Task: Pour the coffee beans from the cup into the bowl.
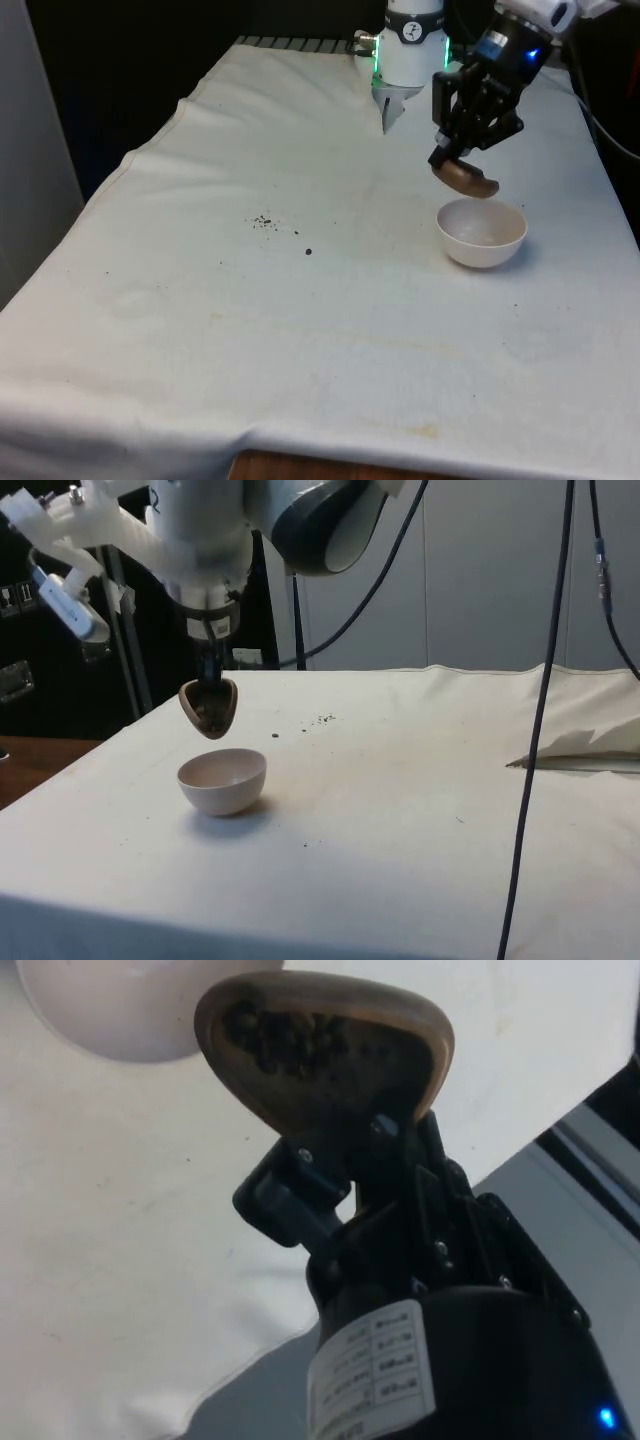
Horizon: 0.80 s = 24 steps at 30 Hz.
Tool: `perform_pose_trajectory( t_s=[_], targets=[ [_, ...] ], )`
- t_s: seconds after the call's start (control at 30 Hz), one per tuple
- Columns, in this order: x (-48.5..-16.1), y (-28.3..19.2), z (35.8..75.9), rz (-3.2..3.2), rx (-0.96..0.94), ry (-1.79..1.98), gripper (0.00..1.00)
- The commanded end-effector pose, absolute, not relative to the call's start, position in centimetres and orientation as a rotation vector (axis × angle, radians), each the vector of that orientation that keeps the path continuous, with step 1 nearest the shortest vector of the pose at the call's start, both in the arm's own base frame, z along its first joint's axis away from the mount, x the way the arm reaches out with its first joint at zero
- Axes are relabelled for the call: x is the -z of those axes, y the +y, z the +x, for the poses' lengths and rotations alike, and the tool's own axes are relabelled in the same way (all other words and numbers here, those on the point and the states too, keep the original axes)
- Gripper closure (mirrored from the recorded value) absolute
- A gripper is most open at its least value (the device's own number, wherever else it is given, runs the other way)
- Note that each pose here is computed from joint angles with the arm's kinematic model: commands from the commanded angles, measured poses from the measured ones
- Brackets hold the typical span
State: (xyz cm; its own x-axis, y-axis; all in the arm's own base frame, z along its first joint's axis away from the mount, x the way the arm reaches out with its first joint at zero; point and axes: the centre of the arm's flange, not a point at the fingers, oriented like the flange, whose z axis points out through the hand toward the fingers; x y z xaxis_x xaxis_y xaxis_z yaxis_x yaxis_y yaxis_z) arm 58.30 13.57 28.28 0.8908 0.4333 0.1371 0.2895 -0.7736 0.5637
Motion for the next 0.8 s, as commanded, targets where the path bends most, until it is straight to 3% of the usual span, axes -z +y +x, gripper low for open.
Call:
perform_pose_trajectory(
  t_s=[0.0, 0.77],
  targets=[
    [-28.4, 13.9, 58.2, 2.482, -0.362, 0.519, 1.0],
    [-28.1, 16.4, 56.9, 2.301, -0.421, 0.543, 1.0]
  ],
)
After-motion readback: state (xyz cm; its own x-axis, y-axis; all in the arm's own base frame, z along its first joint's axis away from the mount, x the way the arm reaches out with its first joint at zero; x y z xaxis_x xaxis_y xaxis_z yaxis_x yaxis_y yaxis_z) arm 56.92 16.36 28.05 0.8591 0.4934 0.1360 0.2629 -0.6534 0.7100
